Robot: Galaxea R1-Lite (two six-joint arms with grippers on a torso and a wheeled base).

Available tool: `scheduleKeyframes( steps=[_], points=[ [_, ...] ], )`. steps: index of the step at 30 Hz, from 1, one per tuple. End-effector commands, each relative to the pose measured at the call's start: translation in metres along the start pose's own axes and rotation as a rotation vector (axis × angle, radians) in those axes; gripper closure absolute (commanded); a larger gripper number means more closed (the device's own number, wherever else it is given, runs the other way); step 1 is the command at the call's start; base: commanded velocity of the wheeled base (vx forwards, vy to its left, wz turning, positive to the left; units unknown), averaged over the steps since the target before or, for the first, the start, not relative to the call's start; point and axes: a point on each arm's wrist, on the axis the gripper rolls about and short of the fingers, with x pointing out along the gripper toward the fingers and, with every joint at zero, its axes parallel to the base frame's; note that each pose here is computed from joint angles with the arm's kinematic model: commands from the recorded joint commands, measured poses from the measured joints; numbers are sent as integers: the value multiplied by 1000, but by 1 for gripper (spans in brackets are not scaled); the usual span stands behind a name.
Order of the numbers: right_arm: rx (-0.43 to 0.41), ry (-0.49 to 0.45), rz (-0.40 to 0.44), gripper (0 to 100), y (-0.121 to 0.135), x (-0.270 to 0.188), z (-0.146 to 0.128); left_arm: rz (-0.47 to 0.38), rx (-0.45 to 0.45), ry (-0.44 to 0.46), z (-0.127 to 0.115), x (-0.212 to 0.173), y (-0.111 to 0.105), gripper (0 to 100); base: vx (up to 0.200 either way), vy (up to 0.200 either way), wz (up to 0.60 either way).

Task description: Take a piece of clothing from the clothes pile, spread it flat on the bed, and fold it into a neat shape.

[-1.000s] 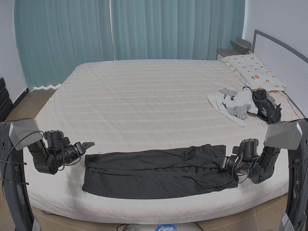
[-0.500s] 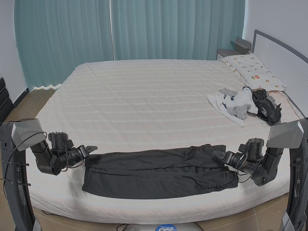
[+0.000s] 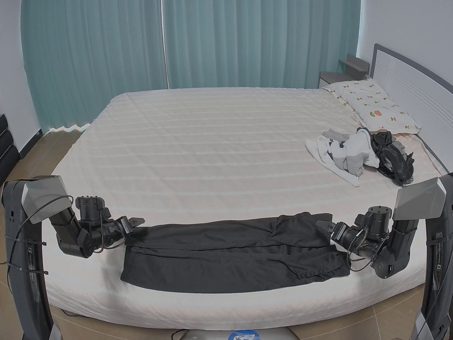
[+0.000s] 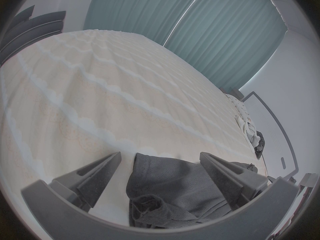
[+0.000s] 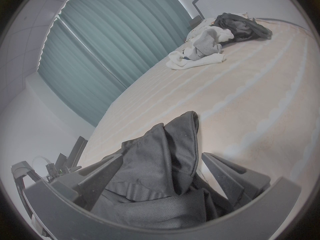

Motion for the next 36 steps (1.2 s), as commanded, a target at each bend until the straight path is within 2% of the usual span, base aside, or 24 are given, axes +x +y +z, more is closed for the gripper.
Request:
scheduleKeyframes(
  steps=[1,8,36],
  points=[
    [71,-7,-3,0,-3,0,0,0,0,1,0,2,0,0,0,0,0],
    [165,10,21,0,-2,0,0,1,-9,4,-1,2,1,0,0,0,0],
    [183,35,18,0,-2,0,-6,1,-13,13,-3,4,1,0,0,0,0]
  ],
)
